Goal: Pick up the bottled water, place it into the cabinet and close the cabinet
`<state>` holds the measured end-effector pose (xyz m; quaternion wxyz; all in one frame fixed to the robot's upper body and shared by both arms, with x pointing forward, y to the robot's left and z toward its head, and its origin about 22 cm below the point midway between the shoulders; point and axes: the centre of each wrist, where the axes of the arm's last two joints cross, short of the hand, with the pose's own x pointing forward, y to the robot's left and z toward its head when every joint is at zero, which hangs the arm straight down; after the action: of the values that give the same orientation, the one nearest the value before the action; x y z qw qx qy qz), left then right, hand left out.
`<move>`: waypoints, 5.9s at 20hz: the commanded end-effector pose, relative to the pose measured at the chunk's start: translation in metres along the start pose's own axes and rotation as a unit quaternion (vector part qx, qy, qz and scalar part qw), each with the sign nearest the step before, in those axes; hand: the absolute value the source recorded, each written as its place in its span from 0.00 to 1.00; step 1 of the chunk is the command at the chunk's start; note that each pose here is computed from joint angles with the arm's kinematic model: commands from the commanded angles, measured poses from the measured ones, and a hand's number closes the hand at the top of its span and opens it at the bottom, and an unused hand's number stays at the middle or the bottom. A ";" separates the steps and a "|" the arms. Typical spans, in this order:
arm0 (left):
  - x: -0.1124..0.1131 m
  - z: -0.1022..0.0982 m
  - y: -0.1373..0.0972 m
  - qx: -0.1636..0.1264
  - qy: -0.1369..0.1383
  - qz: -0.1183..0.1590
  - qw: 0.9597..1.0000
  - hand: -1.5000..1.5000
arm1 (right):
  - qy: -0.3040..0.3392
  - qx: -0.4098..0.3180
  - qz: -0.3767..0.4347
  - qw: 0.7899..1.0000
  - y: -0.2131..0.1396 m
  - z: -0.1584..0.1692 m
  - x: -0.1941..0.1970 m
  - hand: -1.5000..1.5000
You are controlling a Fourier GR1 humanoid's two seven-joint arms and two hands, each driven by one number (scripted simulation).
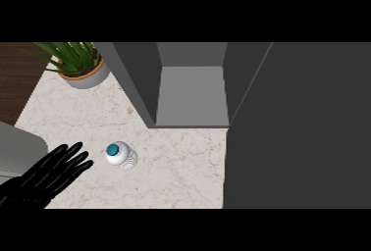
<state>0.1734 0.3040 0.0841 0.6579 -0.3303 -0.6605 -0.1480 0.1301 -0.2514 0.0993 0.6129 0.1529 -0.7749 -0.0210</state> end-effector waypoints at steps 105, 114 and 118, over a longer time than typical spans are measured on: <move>-0.218 -0.087 0.092 -0.035 0.076 0.144 0.986 1.00 | 0.004 0.026 -0.005 1.000 0.005 0.035 -0.051 0.00; -0.228 -0.020 0.100 0.318 -0.085 0.104 0.938 1.00 | 0.001 0.021 -0.010 1.000 0.007 0.045 -0.046 0.00; -0.223 -0.030 0.099 0.330 -0.121 0.127 0.928 1.00 | 0.013 0.023 -0.010 1.000 0.003 0.045 -0.052 0.00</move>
<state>0.2434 0.3063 -0.1524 0.7008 -0.1793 -0.6717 0.1597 0.0991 -0.2413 0.0510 0.6133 0.1708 -0.7711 -0.0071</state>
